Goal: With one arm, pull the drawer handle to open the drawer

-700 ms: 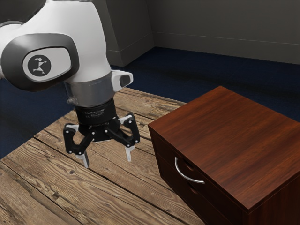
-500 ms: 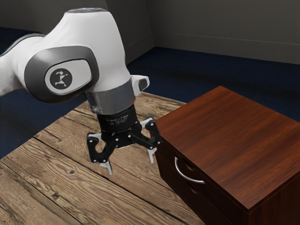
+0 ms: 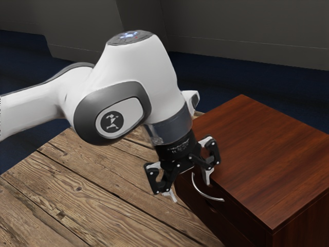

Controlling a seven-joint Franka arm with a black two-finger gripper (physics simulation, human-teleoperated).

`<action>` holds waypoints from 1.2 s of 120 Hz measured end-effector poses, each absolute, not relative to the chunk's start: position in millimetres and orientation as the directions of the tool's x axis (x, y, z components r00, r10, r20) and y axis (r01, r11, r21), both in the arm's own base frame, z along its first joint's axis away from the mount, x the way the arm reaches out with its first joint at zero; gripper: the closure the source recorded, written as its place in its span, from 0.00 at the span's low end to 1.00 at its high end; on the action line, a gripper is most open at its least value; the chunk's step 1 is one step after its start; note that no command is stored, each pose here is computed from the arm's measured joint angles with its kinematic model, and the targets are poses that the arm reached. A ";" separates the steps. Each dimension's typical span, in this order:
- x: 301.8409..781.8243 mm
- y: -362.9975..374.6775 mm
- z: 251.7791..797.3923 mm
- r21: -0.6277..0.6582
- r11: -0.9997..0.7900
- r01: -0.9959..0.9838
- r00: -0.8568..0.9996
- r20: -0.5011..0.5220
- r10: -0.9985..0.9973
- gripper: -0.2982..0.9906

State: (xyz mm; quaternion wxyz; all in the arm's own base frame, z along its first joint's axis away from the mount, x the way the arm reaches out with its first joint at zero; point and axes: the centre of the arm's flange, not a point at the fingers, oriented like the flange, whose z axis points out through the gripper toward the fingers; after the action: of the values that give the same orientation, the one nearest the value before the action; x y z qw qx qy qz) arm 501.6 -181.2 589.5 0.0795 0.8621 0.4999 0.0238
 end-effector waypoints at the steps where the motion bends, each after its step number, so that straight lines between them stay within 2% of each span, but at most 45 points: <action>1: 501.5 -181.5 589.2 0.163 -0.485 0.859 0.497 -0.038 0.867 0.23; 63: 479.1 -167.6 586.6 0.236 -0.371 0.898 0.391 -0.042 0.919 0.24; 144: 473.5 -168.8 564.9 0.223 -0.308 0.925 0.329 -0.061 0.942 0.24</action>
State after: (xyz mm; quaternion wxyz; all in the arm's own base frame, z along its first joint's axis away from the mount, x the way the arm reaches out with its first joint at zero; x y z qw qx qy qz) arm 473.5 -168.8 564.9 0.1091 0.8078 0.5779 0.0404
